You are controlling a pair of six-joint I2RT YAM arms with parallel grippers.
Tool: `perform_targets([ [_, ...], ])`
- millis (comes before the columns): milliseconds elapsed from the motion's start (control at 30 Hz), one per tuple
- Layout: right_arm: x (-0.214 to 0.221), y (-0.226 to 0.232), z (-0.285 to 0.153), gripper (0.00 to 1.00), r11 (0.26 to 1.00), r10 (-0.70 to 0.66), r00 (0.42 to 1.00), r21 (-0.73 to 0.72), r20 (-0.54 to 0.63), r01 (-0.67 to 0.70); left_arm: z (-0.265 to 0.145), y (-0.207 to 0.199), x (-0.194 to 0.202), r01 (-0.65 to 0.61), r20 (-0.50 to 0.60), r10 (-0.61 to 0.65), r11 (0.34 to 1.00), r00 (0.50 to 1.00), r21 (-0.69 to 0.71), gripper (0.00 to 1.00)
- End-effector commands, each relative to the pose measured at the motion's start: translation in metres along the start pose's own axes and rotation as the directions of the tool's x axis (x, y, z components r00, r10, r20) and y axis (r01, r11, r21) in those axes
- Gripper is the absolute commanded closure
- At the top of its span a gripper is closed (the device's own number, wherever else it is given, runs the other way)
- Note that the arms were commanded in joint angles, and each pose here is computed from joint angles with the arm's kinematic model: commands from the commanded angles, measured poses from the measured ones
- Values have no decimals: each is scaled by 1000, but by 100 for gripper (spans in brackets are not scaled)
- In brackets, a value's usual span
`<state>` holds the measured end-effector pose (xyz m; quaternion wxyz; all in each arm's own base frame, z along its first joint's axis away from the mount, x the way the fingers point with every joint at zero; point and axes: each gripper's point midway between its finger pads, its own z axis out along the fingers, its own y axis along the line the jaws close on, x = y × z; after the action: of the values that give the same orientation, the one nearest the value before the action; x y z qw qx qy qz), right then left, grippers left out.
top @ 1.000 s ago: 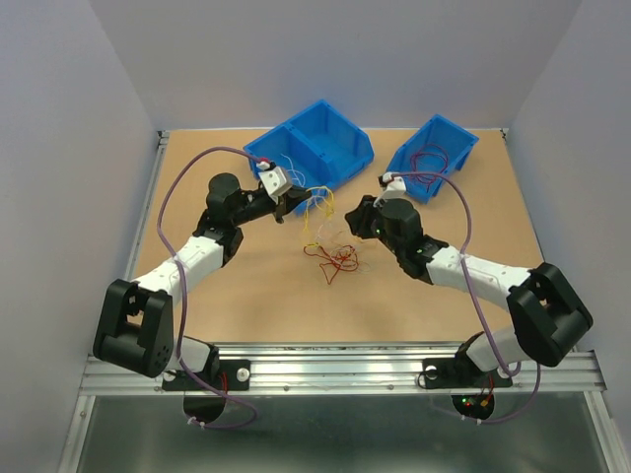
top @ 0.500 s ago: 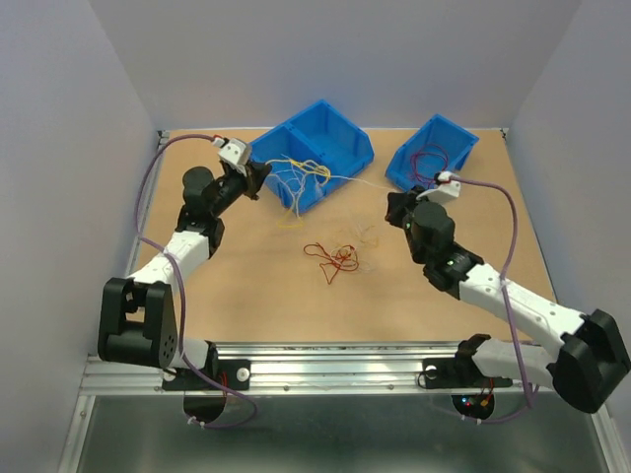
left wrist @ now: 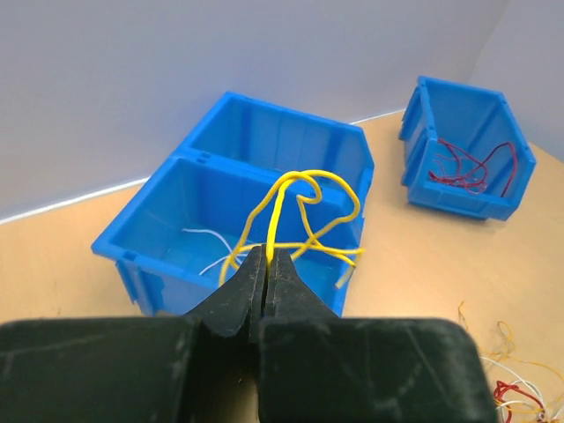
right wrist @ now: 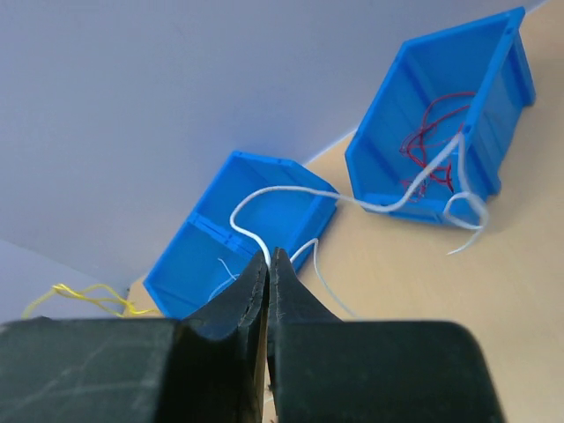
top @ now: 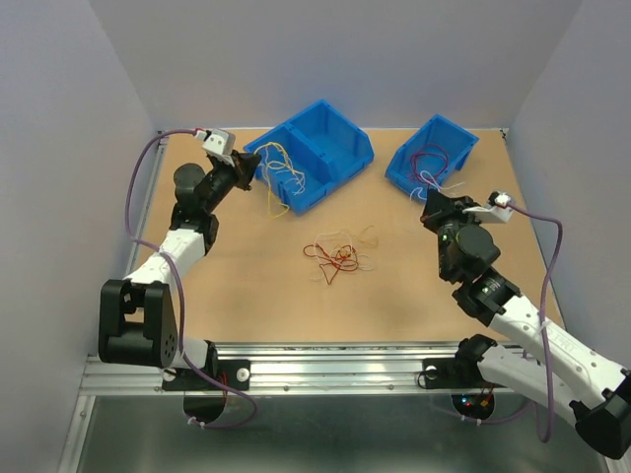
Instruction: Untangle the cables
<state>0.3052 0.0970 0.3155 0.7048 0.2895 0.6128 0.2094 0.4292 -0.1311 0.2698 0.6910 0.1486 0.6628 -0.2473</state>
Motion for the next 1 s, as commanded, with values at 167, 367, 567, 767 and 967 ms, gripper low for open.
perform_targets([
  [167, 6, -9, 1, 100, 999, -18, 1000, 28, 3, 17, 23, -64, -116, -89, 196, 55, 981, 979, 173, 100],
  [367, 5, -9, 2, 99, 999, -19, 1000, 28, 3, 19, 50, -94, -139, -124, 238, 87, 981, 967, 149, 100],
  [567, 5, -7, 2, 99, 999, -26, 1000, 22, 0, 26, 113, -114, -166, -106, 212, 54, 965, 976, 240, 100],
  [767, 5, -5, 1, 99, 1000, -27, 1000, 8, -6, 27, 177, -113, -153, -72, 164, 20, 946, 986, 317, 100],
  [967, 6, -3, 0, 100, 1000, -22, 1000, -4, -13, 21, 243, -63, -84, -118, 73, 108, 980, 992, 159, 93],
])
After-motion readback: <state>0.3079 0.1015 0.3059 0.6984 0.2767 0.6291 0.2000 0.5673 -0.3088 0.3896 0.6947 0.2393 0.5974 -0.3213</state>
